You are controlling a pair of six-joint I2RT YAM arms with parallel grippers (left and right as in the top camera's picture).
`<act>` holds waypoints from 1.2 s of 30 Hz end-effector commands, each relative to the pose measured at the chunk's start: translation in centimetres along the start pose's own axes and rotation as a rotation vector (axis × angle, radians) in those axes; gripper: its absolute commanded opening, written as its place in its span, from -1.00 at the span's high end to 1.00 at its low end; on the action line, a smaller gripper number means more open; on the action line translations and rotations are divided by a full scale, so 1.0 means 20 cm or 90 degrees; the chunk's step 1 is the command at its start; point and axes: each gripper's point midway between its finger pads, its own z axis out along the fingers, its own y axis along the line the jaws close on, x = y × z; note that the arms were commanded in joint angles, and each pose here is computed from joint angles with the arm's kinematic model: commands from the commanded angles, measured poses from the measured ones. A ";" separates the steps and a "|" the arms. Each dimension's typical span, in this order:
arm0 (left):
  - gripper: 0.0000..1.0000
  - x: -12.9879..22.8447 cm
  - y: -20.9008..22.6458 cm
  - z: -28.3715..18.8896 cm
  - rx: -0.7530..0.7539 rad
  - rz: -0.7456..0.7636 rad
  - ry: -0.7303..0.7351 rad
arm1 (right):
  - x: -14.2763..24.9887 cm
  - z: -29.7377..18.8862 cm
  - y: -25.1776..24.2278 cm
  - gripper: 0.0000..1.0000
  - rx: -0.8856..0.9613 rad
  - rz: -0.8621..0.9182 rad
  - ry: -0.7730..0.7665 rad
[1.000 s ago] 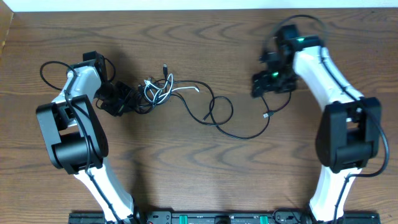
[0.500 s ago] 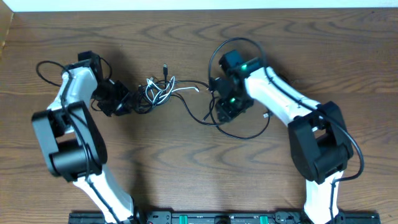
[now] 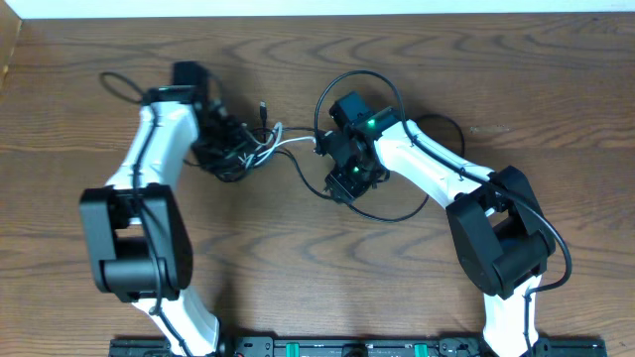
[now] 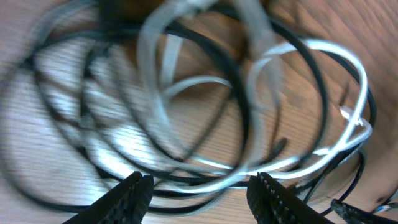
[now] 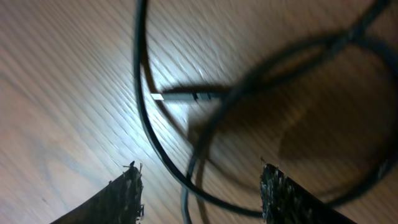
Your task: Untangle cables
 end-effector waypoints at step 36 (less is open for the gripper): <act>0.85 -0.08 0.17 0.26 -0.142 -0.090 -0.026 | 0.60 0.02 -0.54 0.98 0.377 0.042 0.234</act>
